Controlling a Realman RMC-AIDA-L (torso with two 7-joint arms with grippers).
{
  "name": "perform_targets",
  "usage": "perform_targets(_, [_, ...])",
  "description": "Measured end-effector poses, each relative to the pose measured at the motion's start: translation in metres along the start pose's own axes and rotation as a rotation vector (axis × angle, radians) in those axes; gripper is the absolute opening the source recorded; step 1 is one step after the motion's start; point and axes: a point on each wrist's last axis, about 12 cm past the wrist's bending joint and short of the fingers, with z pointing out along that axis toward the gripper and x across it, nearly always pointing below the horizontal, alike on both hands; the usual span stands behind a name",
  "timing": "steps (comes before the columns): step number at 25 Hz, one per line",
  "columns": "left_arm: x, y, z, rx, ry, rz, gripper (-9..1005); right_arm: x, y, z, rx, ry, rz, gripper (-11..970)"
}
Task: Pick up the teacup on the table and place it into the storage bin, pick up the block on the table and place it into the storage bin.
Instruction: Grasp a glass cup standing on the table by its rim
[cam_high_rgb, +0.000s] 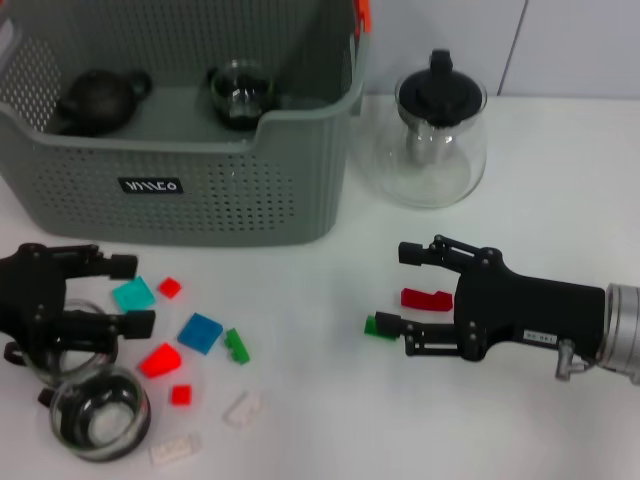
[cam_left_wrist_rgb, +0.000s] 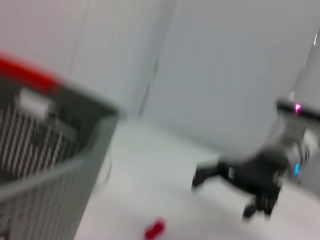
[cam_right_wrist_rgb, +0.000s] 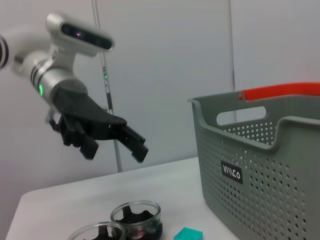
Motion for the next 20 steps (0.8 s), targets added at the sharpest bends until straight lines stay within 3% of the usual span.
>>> perform_targets(3, [-0.041,-0.006,0.0,-0.05,0.211,0.023,873,0.0,0.0,0.0,0.0,-0.001,0.001,921])
perform_targets(6, [-0.08,-0.016,0.015,-0.096,0.395,0.053,873,0.0,-0.001,0.0,0.004,0.002,0.005,944])
perform_targets(9, [-0.104,-0.023,0.03,-0.182,0.555,0.075,873,0.0,-0.001,0.0,0.011,0.001,0.007,945])
perform_targets(13, [-0.115,-0.025,0.044,-0.316,0.69,0.077,873,-0.001,-0.002,-0.001,0.014,-0.008,0.009,945])
perform_targets(20, [-0.102,-0.014,0.045,-0.508,0.769,0.027,874,0.0,-0.002,-0.001,0.017,-0.008,0.018,944])
